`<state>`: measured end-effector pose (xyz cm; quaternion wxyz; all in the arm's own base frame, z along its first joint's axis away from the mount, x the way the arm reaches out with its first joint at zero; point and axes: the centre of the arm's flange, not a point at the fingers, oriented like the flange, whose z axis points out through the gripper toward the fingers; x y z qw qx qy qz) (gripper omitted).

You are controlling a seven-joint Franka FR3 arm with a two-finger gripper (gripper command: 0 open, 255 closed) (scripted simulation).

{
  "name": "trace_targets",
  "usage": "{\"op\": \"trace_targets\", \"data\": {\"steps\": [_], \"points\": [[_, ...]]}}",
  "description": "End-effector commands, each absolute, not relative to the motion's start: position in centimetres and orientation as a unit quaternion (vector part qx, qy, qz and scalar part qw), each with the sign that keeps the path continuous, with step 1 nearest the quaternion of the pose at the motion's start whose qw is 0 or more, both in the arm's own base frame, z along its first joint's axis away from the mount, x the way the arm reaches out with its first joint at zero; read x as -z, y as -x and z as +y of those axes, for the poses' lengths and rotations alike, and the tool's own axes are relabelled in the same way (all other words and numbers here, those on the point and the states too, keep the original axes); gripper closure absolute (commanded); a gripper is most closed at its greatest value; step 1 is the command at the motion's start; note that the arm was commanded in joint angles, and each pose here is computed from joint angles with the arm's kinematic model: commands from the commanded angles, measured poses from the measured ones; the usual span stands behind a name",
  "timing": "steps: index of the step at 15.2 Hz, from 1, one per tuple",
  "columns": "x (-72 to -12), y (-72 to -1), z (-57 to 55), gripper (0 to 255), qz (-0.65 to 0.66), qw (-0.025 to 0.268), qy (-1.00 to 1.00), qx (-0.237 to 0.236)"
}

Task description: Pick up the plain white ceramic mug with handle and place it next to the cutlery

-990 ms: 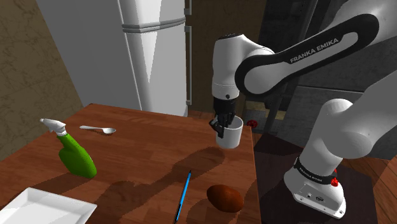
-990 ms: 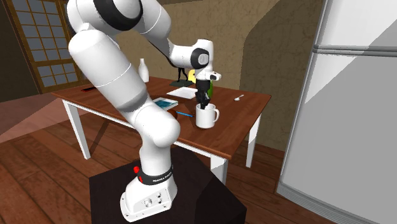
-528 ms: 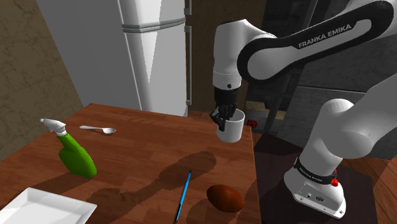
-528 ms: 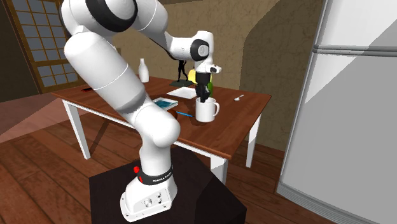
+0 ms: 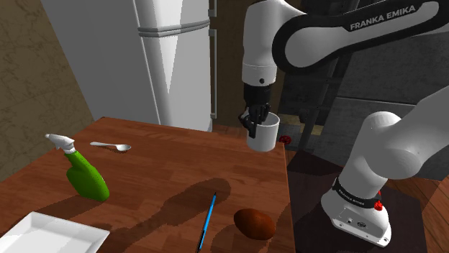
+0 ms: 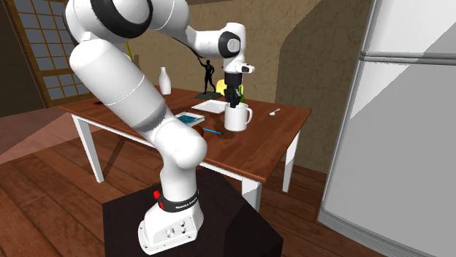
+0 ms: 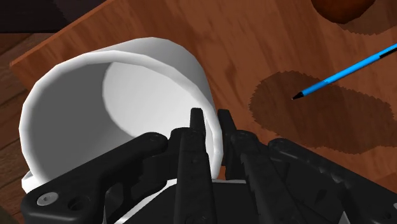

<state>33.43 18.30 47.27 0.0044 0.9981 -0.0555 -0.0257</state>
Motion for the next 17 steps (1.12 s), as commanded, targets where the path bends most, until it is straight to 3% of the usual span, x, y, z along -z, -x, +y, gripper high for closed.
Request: {"op": "trace_targets", "data": {"steps": [1,8,17], "points": [[-48.4,-33.4,18.3,255,-0.056,0.004,-0.998,0.026],[-52.0,-33.4,18.3,255,-0.056,0.004,-0.998,0.026],[-49.3,-43.4,24.3,255,-0.056,0.004,-0.998,0.026]]}}
